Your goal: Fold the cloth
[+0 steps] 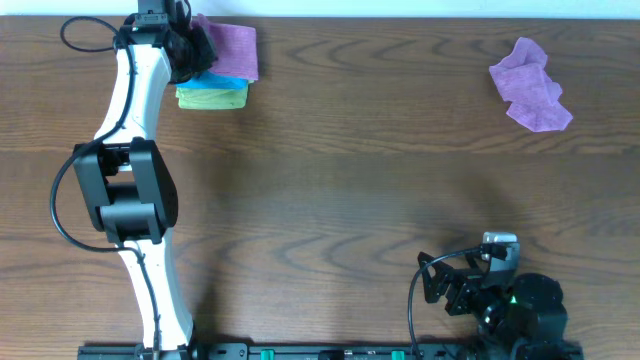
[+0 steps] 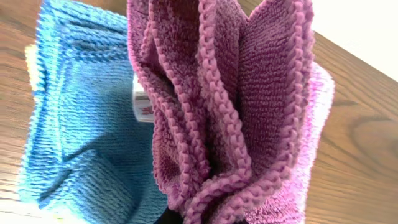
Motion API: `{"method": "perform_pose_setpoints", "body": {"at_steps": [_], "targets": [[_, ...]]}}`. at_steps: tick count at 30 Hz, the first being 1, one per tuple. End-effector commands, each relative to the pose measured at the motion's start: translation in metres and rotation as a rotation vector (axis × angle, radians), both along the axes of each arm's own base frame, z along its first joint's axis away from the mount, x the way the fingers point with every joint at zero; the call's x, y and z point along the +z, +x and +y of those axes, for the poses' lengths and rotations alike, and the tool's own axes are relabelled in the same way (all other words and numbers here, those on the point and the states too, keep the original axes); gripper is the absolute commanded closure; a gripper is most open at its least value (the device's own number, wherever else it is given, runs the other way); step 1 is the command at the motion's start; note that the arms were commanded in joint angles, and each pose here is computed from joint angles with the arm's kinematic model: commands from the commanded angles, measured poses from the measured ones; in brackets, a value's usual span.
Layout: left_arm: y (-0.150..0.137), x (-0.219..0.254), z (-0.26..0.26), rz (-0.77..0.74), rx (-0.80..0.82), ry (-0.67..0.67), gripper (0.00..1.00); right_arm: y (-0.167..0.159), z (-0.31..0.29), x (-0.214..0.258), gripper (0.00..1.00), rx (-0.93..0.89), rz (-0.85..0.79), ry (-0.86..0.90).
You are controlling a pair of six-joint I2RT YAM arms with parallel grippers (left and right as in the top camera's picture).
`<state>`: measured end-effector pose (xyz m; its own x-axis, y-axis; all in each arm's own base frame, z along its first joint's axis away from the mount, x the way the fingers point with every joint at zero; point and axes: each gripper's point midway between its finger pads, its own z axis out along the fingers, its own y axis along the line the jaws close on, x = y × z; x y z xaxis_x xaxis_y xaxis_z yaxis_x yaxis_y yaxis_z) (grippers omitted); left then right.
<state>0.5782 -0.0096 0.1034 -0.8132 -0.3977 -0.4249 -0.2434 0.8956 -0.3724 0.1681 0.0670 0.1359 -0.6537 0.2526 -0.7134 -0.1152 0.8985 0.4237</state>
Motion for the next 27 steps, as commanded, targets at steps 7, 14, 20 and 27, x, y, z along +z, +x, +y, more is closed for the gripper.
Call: {"method": "perform_pose_setpoints", "body": {"at_steps": [7, 14, 20, 27], "targets": [[0.005, 0.007, 0.020, -0.022, 0.026, 0.114, 0.86, 0.001, -0.003, 0.000, 0.01, -0.018, -0.001, 0.002], [0.004, 0.006, 0.024, -0.020, 0.038, 0.134, 0.73, 0.001, -0.003, 0.000, 0.01, -0.018, -0.001, 0.002], [0.004, 0.006, 0.026, -0.026, -0.004, 0.171, 0.55, 0.001, -0.003, 0.000, 0.01, -0.018, -0.001, 0.002], [0.003, 0.005, 0.037, -0.019, 0.013, 0.176, 0.50, 0.001, -0.003, 0.000, 0.01, -0.018, -0.001, 0.002]]}}
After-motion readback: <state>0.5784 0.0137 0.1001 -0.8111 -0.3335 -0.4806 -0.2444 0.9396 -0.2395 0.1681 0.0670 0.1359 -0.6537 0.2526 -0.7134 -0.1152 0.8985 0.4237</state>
